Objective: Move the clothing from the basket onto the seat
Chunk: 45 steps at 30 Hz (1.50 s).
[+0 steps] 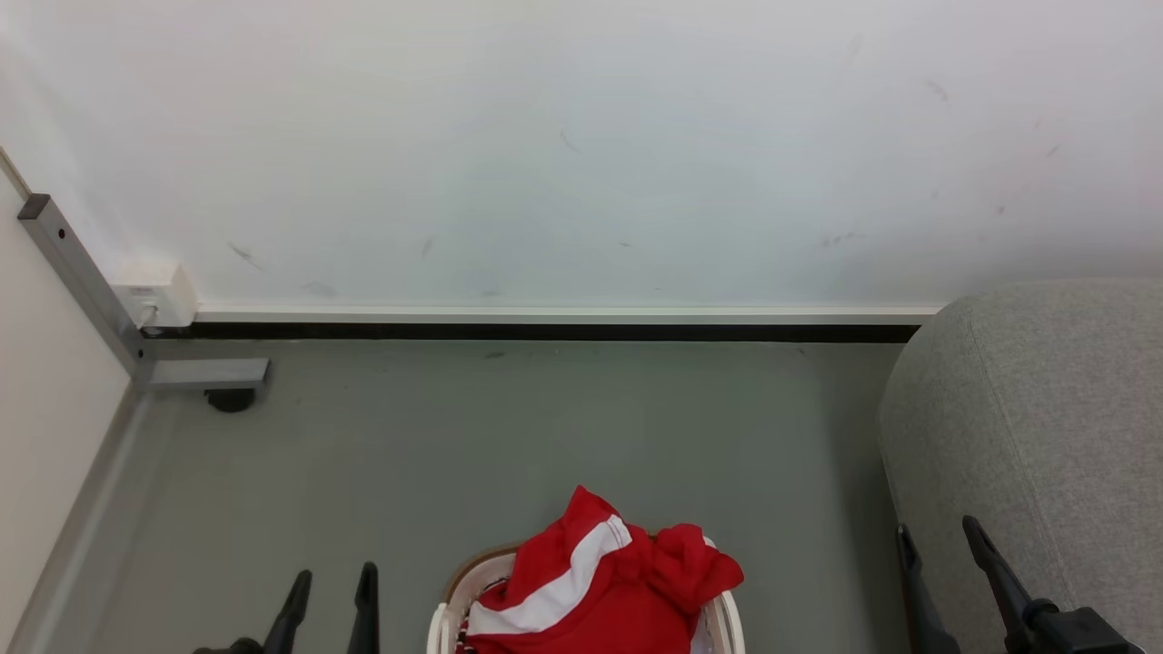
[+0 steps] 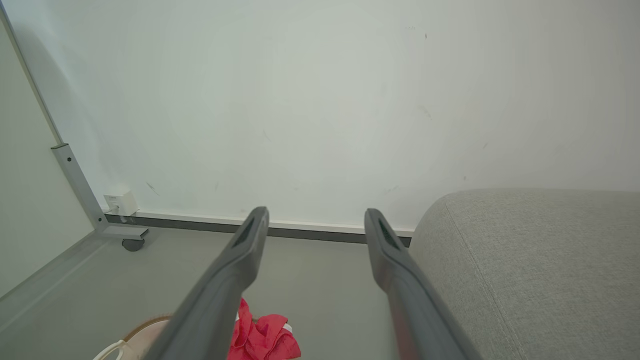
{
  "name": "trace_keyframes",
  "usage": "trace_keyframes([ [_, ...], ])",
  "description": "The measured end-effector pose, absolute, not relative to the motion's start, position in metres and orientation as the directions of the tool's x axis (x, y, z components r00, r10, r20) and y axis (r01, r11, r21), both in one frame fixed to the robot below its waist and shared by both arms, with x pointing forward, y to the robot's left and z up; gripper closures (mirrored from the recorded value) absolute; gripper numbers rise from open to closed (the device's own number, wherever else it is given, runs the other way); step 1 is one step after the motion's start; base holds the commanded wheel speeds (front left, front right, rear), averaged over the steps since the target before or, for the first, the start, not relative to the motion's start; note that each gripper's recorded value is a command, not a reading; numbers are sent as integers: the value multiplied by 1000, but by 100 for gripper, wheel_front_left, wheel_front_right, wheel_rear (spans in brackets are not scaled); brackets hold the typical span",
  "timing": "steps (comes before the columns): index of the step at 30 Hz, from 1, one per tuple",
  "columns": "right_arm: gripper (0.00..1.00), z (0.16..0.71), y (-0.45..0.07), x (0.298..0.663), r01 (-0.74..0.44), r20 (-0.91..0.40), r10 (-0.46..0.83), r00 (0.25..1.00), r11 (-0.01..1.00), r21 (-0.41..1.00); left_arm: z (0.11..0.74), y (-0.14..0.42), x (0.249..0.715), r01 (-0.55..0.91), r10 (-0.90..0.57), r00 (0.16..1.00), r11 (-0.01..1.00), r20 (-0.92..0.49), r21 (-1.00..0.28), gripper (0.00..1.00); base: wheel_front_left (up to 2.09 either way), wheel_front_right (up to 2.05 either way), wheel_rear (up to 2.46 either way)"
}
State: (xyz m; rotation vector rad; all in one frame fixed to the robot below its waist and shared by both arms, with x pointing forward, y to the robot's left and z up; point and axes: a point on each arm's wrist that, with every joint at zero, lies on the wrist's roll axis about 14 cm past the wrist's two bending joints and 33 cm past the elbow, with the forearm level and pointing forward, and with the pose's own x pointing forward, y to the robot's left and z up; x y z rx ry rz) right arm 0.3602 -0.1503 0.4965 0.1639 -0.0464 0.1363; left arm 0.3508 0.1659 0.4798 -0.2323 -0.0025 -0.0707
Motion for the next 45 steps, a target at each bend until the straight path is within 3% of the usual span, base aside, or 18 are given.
trace_keyframes([
  [21, 0, 490, -155, 359, -118, 37, 113, 993, 976, 185, 476, 165, 353, 73, -75, 997, 972, -2, -224, 0, 0, 0, 0],
  [33, 0, 488, -163, 366, -92, 30, 87, 996, 975, 203, 452, 126, 380, 187, -203, 976, 966, -75, -180, 0, 0, 0, 0],
  [38, 0, 481, -165, 378, -81, 12, 81, 997, 973, 215, 415, 92, 397, 311, -335, 924, 939, -182, -148, 0, 0, 0, 0],
  [45, 0, 472, -169, 405, -72, -6, 76, 997, 971, 229, 352, 44, 417, 514, -516, 782, 851, -350, -107, 0, 0, 0, 0],
])
